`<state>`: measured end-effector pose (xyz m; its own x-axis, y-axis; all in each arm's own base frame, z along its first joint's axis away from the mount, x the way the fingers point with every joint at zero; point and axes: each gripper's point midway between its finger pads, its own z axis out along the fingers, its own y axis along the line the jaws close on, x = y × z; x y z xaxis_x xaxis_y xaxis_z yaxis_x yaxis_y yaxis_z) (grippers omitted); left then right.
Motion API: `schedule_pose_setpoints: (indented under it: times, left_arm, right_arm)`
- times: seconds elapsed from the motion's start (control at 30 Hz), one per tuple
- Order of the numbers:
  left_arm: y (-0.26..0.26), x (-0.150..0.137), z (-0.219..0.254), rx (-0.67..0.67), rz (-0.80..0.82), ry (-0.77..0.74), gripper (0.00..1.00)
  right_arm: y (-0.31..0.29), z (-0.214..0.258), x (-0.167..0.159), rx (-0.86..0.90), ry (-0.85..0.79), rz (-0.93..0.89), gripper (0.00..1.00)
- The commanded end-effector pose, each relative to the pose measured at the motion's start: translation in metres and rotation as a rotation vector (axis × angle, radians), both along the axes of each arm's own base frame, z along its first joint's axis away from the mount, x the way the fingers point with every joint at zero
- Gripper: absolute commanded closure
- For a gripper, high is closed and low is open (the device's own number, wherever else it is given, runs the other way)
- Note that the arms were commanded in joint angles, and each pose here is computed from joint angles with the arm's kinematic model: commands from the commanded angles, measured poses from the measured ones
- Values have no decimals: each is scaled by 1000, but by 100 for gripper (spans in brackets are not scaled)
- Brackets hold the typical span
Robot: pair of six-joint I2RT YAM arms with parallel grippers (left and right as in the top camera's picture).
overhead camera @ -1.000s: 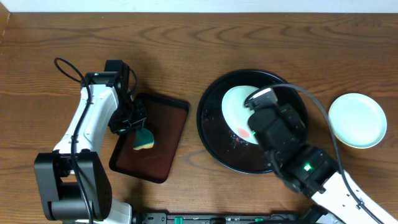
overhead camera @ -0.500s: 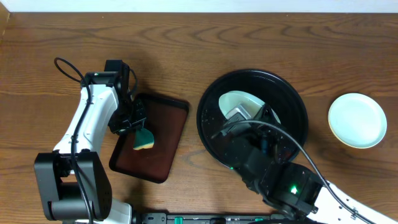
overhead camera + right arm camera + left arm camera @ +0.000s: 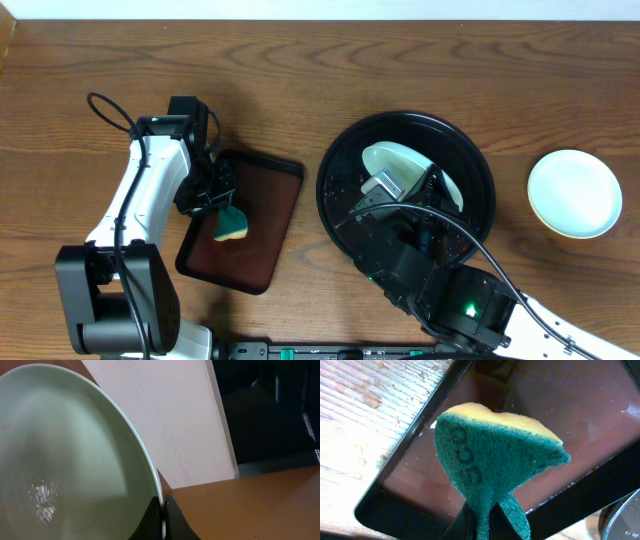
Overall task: Clean dirty plates on tray and stack at the side
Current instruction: 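Lift the pale green plate edge with the right gripper and tilt it up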
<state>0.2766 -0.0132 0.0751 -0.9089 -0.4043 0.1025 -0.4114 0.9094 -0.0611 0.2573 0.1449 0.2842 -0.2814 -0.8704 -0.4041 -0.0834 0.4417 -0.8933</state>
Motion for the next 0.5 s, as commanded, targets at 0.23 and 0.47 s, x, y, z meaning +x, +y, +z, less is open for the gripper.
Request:
schedule_pose_setpoints:
  times: [0.23, 0.47]
  left_arm:
    - [0, -1, 1, -7, -9, -5, 92]
    - [0, -1, 1, -7, -9, -5, 92]
  right_arm:
    - [-4, 16, -2, -14, -37, -23, 99]
    - [-5, 16, -2, -16, -39, -27, 99]
